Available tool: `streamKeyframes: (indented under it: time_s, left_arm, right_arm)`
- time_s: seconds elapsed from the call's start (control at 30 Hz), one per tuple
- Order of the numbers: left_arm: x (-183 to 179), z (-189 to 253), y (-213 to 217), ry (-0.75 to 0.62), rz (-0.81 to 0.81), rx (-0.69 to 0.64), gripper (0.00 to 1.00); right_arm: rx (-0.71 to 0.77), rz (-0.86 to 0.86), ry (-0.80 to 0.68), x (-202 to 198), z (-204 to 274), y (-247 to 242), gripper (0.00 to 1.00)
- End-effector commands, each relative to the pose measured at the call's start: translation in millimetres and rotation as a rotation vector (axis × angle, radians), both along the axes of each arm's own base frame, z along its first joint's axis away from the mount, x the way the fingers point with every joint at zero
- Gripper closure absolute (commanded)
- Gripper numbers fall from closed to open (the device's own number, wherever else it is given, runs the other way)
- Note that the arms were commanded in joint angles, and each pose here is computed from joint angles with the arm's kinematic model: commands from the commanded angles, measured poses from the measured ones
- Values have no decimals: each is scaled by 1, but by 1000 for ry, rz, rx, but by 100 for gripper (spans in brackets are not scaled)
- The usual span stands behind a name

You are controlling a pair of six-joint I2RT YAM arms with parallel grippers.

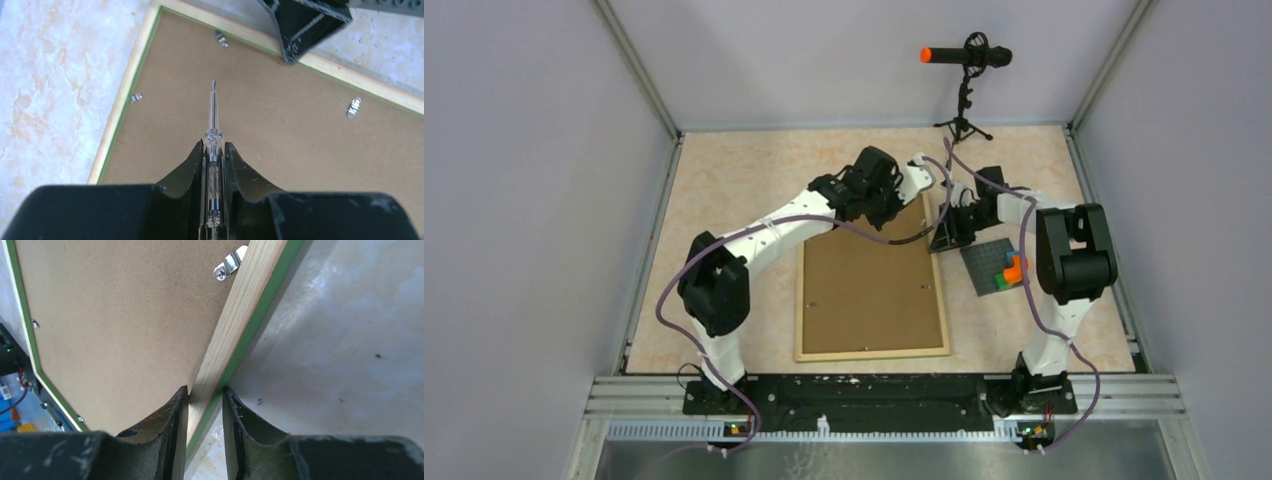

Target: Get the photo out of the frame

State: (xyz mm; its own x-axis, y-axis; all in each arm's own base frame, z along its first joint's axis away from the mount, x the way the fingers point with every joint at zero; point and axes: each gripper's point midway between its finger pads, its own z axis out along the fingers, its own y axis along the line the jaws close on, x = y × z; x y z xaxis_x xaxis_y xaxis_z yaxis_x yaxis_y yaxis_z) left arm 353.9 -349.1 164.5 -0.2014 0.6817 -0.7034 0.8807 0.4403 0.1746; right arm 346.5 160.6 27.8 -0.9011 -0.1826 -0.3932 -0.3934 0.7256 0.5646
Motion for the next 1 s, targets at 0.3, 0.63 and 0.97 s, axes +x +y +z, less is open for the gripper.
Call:
streamKeyframes:
  time_s: [0.3, 0.63, 0.97]
  left_arm:
    - [25, -4, -44, 43, 25, -130, 100]
    - [30, -23, -58, 100, 36, -131, 100]
    - [37, -41, -64, 117, 46, -107, 100]
  right_arm:
    - [27, -163, -117, 31, 39, -13, 58]
    - [82, -144, -61, 31, 25, -3, 59]
    - [80, -150, -5, 26, 6, -3, 64]
